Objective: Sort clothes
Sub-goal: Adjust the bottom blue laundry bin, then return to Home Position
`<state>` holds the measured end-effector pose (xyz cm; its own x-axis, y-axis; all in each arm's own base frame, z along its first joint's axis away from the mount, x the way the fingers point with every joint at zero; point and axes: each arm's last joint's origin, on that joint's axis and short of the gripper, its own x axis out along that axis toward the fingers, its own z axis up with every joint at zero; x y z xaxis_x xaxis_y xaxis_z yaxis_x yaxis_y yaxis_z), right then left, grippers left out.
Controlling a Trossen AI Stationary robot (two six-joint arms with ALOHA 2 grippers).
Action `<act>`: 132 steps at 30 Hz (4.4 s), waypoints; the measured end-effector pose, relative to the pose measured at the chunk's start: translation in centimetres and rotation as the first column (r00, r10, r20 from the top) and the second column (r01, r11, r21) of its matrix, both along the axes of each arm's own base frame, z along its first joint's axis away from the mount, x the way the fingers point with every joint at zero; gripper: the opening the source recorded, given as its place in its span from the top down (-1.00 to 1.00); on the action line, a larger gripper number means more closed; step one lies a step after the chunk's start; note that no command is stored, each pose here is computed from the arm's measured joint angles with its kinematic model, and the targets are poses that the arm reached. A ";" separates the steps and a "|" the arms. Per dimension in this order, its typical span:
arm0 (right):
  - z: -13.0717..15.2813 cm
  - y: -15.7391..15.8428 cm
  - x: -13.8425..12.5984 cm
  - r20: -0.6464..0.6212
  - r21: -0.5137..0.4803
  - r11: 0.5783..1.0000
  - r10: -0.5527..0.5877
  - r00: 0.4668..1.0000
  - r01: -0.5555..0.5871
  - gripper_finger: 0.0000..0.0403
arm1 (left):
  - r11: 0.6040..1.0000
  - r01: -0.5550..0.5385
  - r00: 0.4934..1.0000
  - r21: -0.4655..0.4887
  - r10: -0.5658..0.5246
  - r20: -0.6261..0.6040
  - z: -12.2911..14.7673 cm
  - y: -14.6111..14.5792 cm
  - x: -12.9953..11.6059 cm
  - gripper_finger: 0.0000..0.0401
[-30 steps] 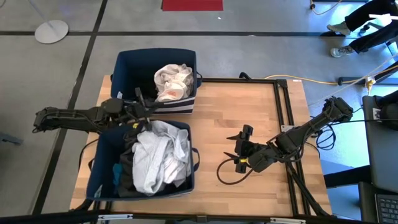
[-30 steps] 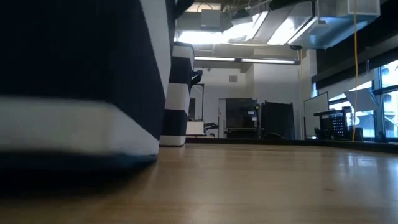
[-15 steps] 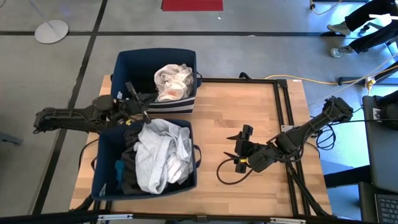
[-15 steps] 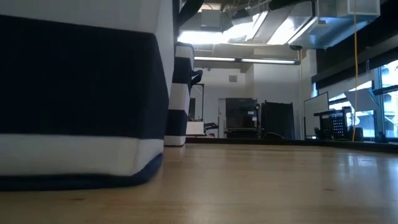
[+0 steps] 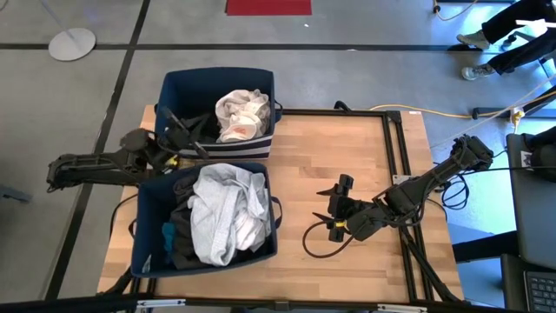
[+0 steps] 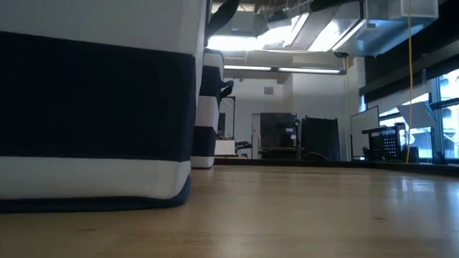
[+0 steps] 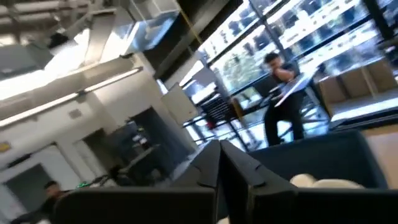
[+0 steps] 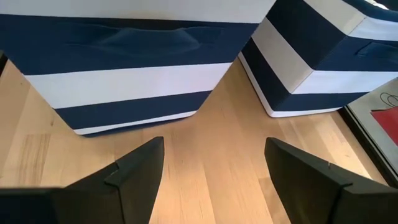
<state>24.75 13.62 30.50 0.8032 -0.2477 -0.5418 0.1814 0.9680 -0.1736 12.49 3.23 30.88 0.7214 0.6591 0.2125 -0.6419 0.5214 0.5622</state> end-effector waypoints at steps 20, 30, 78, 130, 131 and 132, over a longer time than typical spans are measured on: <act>0.0 0.0 0.0 0.000 0.000 1.000 0.000 1.000 0.000 -0.39 | 0.933 0.272 0.912 -0.236 -0.329 -0.247 -3.8 -1.9 1.3 1.00; -0.5 0.2 0.3 -0.020 -0.012 1.000 0.001 1.000 -0.001 -0.39 | 0.827 0.460 0.829 -0.323 -0.531 -0.178 -3.9 -3.8 1.4 1.00; -0.8 0.3 0.4 -0.031 -0.025 1.000 0.002 1.000 -0.003 -0.39 | 0.610 0.528 0.798 -0.590 -0.594 0.101 -15.3 -5.0 -0.5 1.00; -14.0 -12.7 -14.5 0.538 0.146 0.966 0.104 0.836 -0.214 -0.39 | 0.633 0.577 0.786 -0.515 -0.601 0.142 -14.6 -4.8 -1.3 1.00; -14.0 -12.7 -14.5 0.551 0.140 0.965 0.112 0.827 -0.224 -0.39 | 0.632 0.577 0.786 -0.517 -0.601 0.144 -14.6 -4.8 -1.3 1.00; -14.0 -12.7 -14.4 0.551 0.137 0.964 0.119 0.826 -0.229 -0.39 | 0.630 0.578 0.786 -0.519 -0.600 0.147 -14.6 -4.8 -1.3 1.00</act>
